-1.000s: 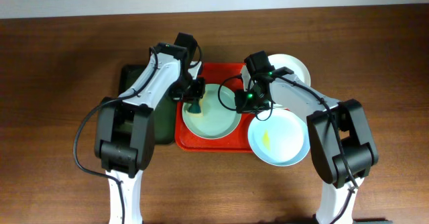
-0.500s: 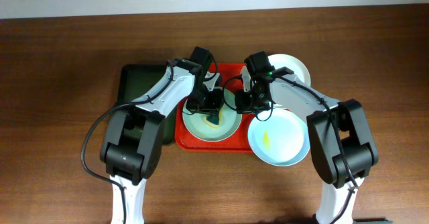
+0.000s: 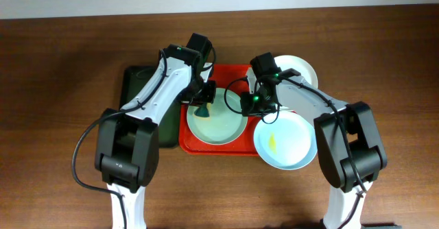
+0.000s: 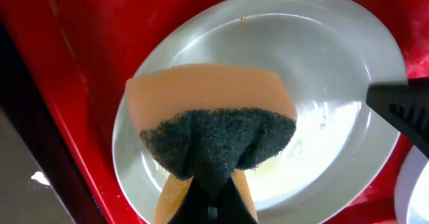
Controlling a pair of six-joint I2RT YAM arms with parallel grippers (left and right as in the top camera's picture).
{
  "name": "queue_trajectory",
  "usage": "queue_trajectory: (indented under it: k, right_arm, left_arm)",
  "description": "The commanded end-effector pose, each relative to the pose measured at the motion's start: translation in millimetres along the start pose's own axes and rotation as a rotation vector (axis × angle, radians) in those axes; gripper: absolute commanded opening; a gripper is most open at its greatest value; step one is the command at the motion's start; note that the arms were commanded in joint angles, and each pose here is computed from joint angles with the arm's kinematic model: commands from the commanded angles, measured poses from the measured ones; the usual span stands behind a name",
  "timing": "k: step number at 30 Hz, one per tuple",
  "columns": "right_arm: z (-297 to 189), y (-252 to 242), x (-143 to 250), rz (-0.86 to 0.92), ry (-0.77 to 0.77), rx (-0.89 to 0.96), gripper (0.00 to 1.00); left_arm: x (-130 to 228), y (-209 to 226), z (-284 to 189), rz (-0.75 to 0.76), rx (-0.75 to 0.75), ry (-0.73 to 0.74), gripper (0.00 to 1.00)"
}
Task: Clean dirty plates on tray and stack at the side
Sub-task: 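Scrub the pale green plate with the sponge while the right gripper holds it, then return the sponge to the black tray and release it with the left gripper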
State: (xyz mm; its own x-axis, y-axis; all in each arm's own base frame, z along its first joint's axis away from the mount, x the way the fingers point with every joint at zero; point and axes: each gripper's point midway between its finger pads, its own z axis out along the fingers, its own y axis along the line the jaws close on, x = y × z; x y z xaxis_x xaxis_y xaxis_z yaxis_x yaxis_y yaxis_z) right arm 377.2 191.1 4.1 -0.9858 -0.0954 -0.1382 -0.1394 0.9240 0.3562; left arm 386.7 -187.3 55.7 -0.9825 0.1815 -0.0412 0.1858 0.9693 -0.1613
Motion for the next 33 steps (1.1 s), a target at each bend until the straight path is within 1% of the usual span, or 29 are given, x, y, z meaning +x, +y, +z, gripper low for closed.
queue_trajectory:
  k: [1, 7, 10, 12, 15, 16, 18, 20, 22, 24, 25, 27, 28, 31, 33]
  right_arm:
    - [13.0, -9.2, 17.2, 0.0, 0.053, 0.033, 0.04]
    - [13.0, -9.2, 17.3, 0.0, 0.053, 0.034, 0.04]
    - [13.0, -9.1, 17.2, 0.0, 0.053, 0.033, 0.04]
    - [13.0, -9.1, 17.3, 0.0, 0.053, 0.033, 0.04]
    - [13.0, -9.2, 17.2, 0.0, 0.053, 0.033, 0.04]
    - [13.0, -9.1, 17.2, 0.0, 0.053, 0.033, 0.04]
    - [13.0, -9.2, 17.2, 0.0, 0.053, 0.033, 0.04]
    - [13.0, -9.1, 17.2, 0.0, 0.053, 0.033, 0.04]
    - [13.0, -9.1, 17.3, 0.0, 0.053, 0.033, 0.04]
    - [13.0, -9.1, 17.3, 0.0, 0.053, 0.033, 0.04]
    - [13.0, -9.1, 17.3, 0.0, 0.053, 0.033, 0.04]
    - [13.0, -9.2, 17.4, 0.0, 0.054, 0.033, 0.04]
    - [13.0, -9.1, 17.3, 0.0, 0.053, 0.033, 0.04]
    - [13.0, -9.1, 17.2, 0.0, 0.053, 0.033, 0.04]
    - [13.0, -9.1, 17.2, 0.0, 0.053, 0.033, 0.04]
  left_arm:
    - [0.8, 8.6, 21.5, -0.02, -0.031, 0.041, 0.0]
    - [7.1, 22.9, 54.9, -0.081, -0.069, 0.111, 0.0]
    - [16.0, 14.5, 78.8, -0.095, -0.007, 0.178, 0.0]
    - [23.8, -3.2, 91.5, -0.07, 0.107, 0.232, 0.0]
    - [34.8, -40.5, 98.0, -0.016, 0.301, 0.29, 0.0]
    - [36.4, -48.7, 97.0, -0.011, 0.334, 0.297, 0.0]
    - [41.7, -84.3, 84.8, 0.066, 0.52, 0.308, 0.0]
    - [43.5, -94.8, 80.2, 0.083, 0.572, 0.312, 0.0]
    - [41.5, -95.4, 78.9, 0.086, 0.573, 0.306, 0.0]
    - [29.3, -91.1, 67.0, 0.087, 0.561, 0.271, 0.0]
    - [21.5, -84.5, 60.7, 0.093, 0.523, 0.242, 0.0]
    - [0.5, -56.1, 36.5, 0.082, 0.37, 0.153, 0.0]
    - [-11.4, -39.8, 11.6, 0.084, 0.29, 0.085, 0.0]
    - [-26.0, -16.3, -44.0, 0.088, 0.171, -0.062, 0.0]
    - [-25.9, -0.2, -64.3, 0.082, 0.081, -0.106, 0.0]
